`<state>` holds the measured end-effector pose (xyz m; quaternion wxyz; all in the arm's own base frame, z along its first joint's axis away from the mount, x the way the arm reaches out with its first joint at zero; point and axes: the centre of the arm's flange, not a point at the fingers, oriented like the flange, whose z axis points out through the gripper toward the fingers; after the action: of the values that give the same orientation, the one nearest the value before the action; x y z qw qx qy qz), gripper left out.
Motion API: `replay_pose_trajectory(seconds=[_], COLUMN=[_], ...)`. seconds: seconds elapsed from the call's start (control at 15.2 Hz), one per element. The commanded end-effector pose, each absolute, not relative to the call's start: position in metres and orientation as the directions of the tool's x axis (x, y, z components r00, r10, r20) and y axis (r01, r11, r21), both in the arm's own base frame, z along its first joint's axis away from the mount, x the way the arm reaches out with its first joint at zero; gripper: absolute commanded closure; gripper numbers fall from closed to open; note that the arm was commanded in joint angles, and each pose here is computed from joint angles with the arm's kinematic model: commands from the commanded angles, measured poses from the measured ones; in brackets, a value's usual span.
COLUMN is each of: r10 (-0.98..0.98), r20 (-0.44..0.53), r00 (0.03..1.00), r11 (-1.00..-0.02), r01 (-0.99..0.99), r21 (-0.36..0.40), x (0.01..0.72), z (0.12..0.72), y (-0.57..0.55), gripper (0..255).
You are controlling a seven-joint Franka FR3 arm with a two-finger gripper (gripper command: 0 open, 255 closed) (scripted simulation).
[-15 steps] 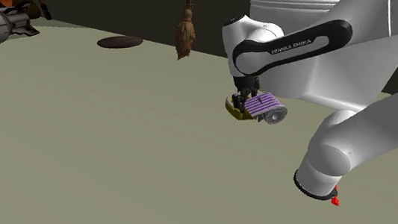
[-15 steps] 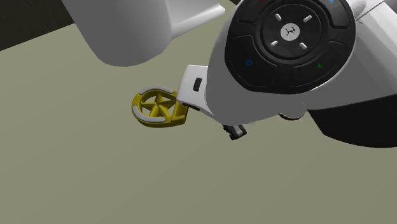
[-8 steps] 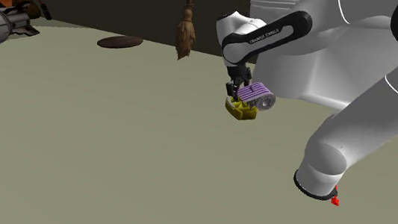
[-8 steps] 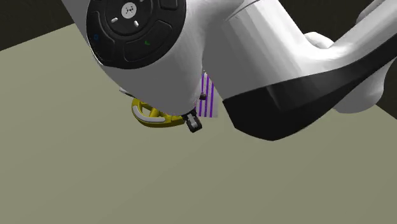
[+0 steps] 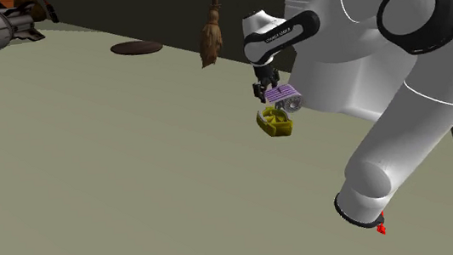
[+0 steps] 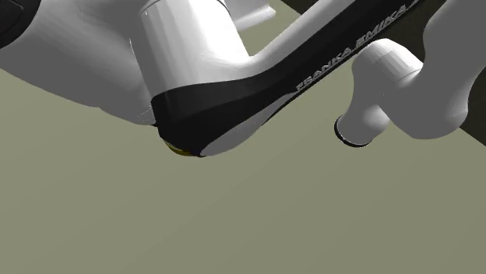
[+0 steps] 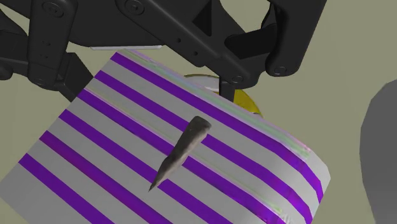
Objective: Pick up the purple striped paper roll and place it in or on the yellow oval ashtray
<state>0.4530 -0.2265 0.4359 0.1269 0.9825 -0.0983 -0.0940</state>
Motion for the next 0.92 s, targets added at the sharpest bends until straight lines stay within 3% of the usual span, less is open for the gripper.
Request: replay_pose_trajectory(seconds=[0.0,0.86], r10=[-0.216,-0.216], r20=[-0.16,-0.16], r00=[0.963,0.963], r11=[-0.948,-0.948], r01=[-0.168,-0.168], r21=[0.269,0.269], x=[0.47,0.484], z=[0.435,0.376], y=[-0.247,-0.265], gripper=[255,255])
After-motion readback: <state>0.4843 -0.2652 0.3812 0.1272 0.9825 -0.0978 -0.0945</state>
